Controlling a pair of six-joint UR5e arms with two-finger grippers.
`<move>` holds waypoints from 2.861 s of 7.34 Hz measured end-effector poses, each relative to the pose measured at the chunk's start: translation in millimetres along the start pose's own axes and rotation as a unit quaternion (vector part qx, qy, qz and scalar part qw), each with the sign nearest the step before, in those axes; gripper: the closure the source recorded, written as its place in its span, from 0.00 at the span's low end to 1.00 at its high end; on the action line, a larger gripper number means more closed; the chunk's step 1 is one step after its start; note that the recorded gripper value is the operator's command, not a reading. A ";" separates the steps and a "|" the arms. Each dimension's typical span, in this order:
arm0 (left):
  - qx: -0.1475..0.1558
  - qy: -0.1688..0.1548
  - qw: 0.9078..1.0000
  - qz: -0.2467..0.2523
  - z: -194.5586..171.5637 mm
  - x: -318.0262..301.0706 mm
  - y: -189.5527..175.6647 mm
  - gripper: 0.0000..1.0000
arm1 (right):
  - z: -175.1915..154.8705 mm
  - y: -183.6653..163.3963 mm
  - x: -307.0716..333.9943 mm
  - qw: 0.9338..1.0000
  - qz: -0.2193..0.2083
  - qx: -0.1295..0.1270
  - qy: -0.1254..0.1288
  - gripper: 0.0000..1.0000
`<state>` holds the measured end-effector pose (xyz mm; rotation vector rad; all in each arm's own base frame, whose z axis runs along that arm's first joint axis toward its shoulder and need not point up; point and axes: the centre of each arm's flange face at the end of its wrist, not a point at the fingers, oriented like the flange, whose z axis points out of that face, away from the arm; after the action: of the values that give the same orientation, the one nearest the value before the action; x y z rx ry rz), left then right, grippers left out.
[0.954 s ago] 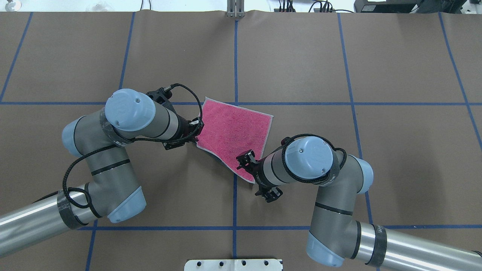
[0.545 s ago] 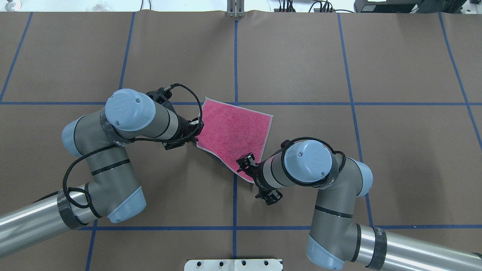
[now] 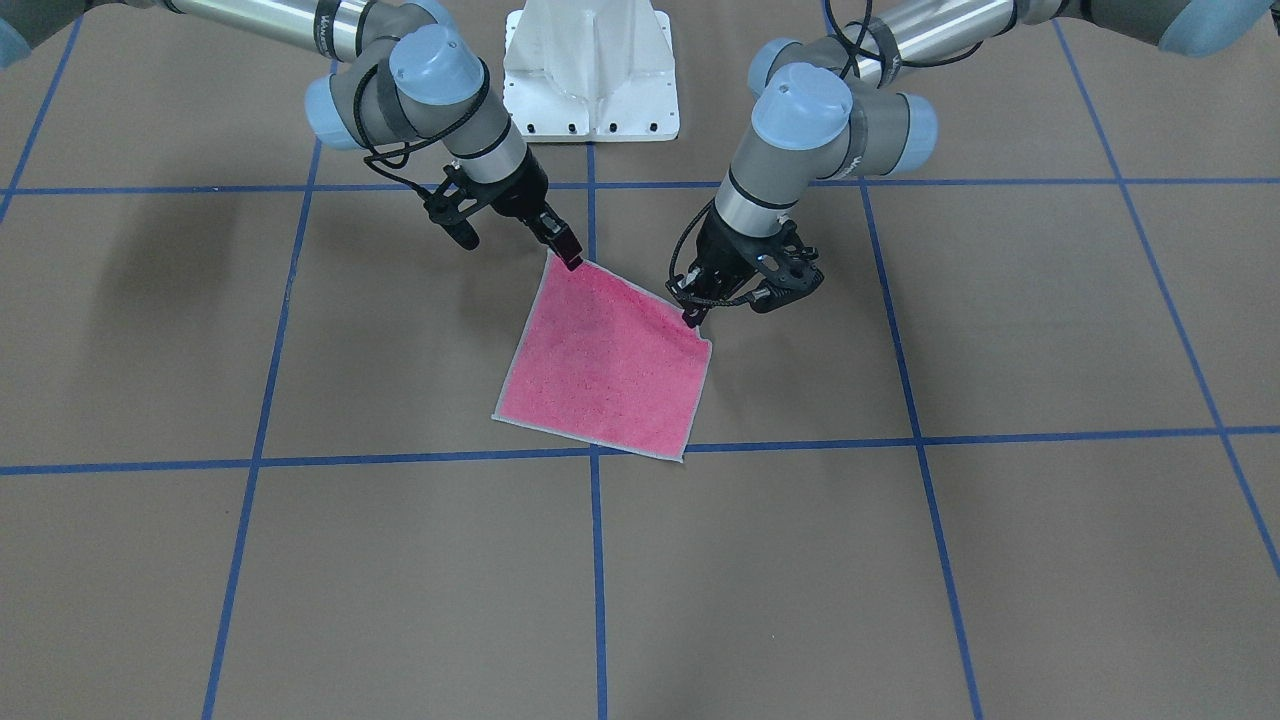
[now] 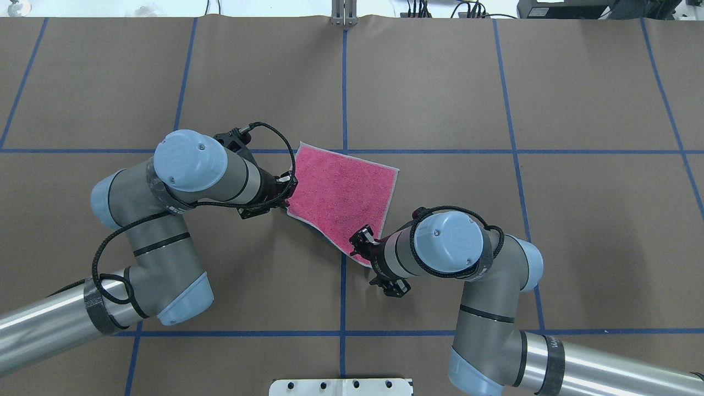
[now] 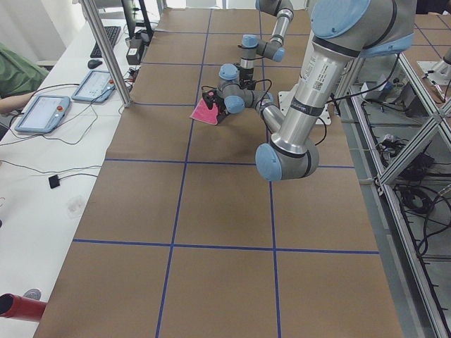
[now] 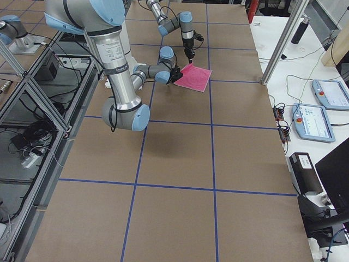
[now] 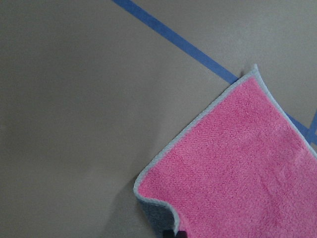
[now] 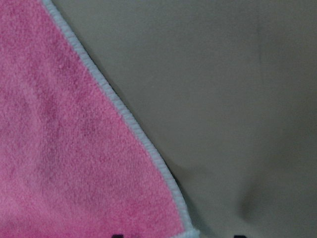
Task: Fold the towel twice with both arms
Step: 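Grasp the towel corner with the right gripper, then lift both near corners and fold them over toward the far edge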
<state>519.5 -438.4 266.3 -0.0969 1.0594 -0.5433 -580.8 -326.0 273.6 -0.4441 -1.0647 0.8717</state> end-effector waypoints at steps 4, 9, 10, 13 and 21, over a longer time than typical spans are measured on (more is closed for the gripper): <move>0.000 0.000 1.000 0.001 0.1 -0.1 0.2 1.00 | -1.4 -3.4 1.1 1.000 0.006 0.002 -0.002 1.00; -0.002 0.005 1.000 0.002 -3.8 4.4 3.2 1.00 | -22.8 -17.1 -6.0 0.999 -0.001 -0.016 -0.038 1.00; -0.003 0.006 1.000 0.003 -4.4 5.5 3.8 1.00 | -26.6 -22.1 -11.3 0.999 0.000 -0.014 -0.045 1.00; 0.005 0.013 1.000 -0.001 -10.6 13.2 -7.1 1.00 | -35.3 -43.8 -28.2 0.998 0.008 0.005 -0.061 1.00; 0.034 0.006 0.999 -0.021 6.9 50.4 -55.2 1.00 | -42.8 -109.3 -92.7 0.993 0.034 0.066 -0.096 1.00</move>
<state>523.2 -511.1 247.6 -0.0555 1.0522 -0.6182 -518.1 -461.7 277.7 -0.2905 -1.1651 1.0545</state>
